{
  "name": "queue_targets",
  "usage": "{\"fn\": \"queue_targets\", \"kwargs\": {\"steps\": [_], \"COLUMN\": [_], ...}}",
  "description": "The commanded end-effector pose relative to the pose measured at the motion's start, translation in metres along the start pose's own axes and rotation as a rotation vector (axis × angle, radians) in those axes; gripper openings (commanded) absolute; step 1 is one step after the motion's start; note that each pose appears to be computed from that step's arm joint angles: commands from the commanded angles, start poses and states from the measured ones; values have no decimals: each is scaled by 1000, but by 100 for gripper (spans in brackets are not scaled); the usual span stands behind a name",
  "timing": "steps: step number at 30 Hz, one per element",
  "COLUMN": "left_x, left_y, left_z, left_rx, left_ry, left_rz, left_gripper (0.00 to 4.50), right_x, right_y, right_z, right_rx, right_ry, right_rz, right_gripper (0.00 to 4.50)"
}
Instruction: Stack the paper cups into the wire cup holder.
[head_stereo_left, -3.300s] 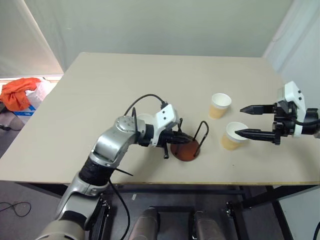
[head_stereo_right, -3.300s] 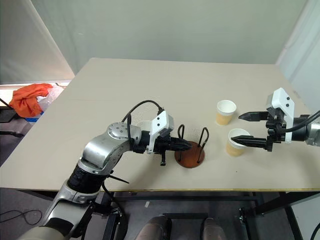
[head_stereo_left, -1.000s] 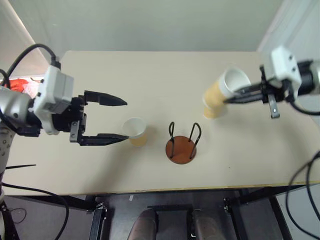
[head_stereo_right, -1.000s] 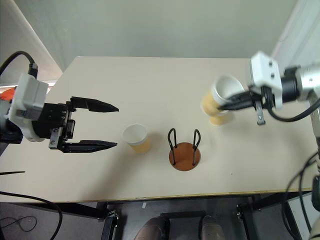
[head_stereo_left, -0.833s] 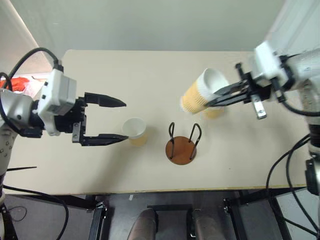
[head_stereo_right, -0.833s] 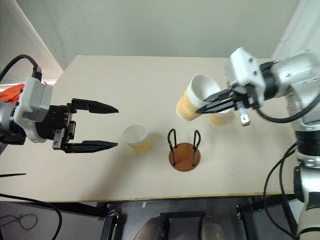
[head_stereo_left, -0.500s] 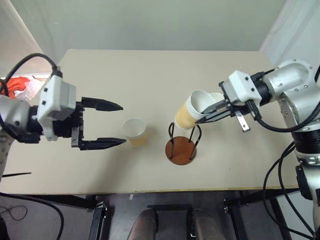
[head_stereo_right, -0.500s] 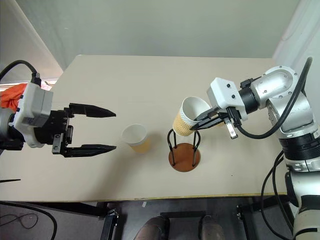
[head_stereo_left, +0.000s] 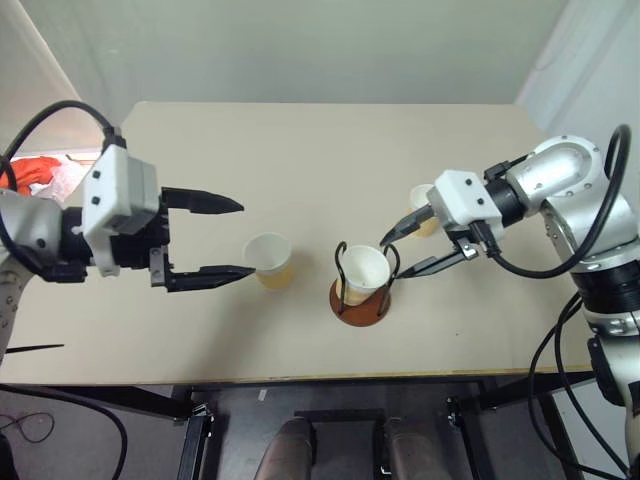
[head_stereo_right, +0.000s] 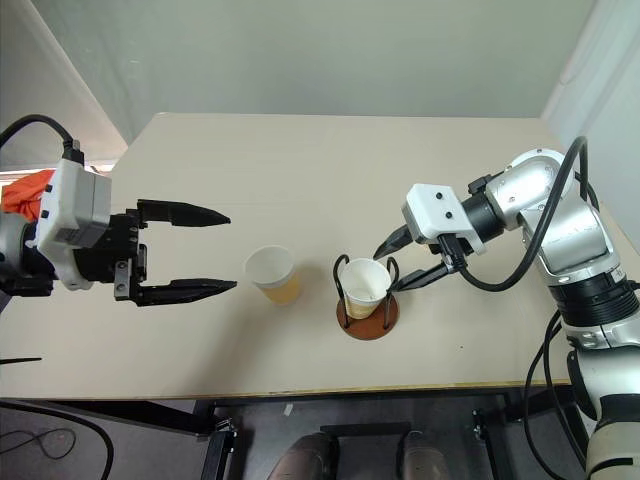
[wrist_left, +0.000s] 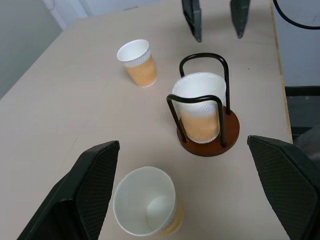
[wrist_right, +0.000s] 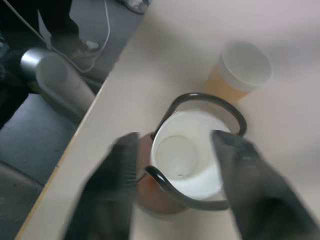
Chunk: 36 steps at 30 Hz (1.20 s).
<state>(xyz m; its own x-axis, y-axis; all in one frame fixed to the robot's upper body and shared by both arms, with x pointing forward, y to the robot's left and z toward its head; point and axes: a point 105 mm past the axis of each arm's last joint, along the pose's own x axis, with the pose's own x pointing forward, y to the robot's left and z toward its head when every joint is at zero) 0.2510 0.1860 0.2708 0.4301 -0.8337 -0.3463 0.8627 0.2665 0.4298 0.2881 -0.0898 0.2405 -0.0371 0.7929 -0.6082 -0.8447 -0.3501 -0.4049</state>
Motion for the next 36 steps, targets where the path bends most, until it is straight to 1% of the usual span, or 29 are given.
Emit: {"fn": "queue_targets", "kwargs": {"steps": [1,3,6,8,12,15,17,22,25,28,31,33,36], "left_x": [-2,3,12,19,33,36,37,33,28,23,19,18,16], "left_y": [13,30,57,68,65,62,60,56,52,50,53,53,54], "left_z": [8,9,8,6,9,10,11,12,10,11,15,14,13], "left_rx": [53,64,63,51,47,49,49,46,35,43,47,50,51], "left_ry": [-12,-23,-35,-39,-67,-68,-70,-64,-48,-31,-30,-18,-11], "left_rz": [69,144,267,303,256,239,234,248,255,270,293,298,300], "left_gripper": [450,450,450,450,450,450,450,450,450,450,450,450,450], "right_x": [-16,-28,-44,-54,-60,-60,-56,-41,-32,-24,-24,-25,-32], "right_y": [-10,-28,-56,-73,-86,-93,-91,-82,-77,-71,-70,-71,-78], "right_z": [18,9,-11,-35,-78,-100,-117,-143,-150,-155,-157,-155,-140], "right_rx": [-54,-31,43,119,226,286,313,382,407,417,416,409,375], "right_ry": [-45,-13,26,76,177,247,315,405,404,395,400,392,337], "right_rz": [-68,-171,-324,-421,-493,-549,-548,-517,-497,-463,-469,-468,-462], "right_gripper": [362,362,362,362,362,362,362,362,362,310,208,149,40]}}
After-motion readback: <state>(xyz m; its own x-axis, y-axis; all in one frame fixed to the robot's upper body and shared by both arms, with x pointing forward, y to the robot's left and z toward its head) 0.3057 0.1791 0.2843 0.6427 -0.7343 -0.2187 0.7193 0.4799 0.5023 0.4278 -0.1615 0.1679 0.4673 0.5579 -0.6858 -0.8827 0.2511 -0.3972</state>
